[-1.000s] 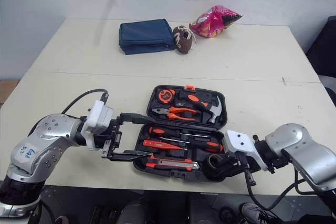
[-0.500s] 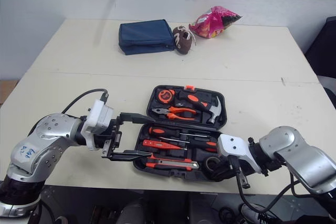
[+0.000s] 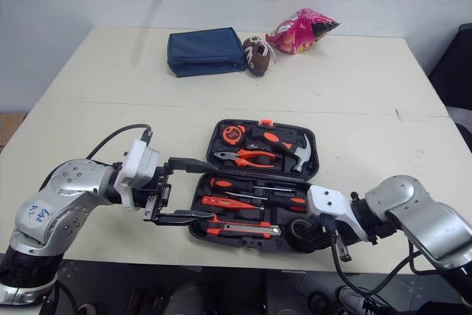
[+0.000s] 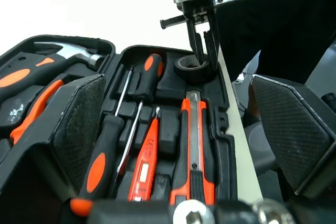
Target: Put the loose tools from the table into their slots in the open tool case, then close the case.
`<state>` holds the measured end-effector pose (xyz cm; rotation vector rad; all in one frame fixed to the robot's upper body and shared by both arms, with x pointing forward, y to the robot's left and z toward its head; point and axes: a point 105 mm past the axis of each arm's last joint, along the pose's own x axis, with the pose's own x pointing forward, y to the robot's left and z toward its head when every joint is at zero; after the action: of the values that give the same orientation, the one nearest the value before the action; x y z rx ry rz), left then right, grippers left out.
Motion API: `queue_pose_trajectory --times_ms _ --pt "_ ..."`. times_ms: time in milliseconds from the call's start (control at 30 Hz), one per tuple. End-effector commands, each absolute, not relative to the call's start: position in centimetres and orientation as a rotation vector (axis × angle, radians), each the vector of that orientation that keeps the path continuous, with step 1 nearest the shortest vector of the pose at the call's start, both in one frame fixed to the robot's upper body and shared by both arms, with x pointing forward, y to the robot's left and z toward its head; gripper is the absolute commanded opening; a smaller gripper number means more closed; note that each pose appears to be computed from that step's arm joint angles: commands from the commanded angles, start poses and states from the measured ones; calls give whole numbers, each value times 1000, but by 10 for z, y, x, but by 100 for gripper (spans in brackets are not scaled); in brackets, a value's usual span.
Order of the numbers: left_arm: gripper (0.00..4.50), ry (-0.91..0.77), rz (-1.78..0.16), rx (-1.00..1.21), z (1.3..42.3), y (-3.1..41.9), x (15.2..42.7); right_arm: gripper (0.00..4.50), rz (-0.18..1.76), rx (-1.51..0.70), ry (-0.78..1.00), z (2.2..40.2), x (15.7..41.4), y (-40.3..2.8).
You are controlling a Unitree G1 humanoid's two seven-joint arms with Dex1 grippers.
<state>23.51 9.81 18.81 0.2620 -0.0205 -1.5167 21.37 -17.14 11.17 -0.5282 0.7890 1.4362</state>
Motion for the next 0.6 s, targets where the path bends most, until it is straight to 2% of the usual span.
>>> queue_pose_trajectory --times_ms 33,133,233,267,333,500,600 --pt "450 -55 -1513 283 194 97 234 4 1419 -557 781 109 216 -171" --pt "450 -56 -1512 283 194 97 234 4 1416 -559 747 106 218 -167" --pt "450 -53 -1509 283 193 98 233 126 1461 -547 657 112 219 -160" --pt "450 -52 -1508 283 193 98 233 187 1475 -544 632 115 218 -158" --pt "450 -51 -1506 283 193 99 233 258 1489 -530 573 122 219 -156" --pt "450 -44 -1498 286 192 102 232 258 1531 -440 563 136 213 -165" --pt "450 -43 -1490 291 193 104 233 258 1580 -329 464 149 211 -165"
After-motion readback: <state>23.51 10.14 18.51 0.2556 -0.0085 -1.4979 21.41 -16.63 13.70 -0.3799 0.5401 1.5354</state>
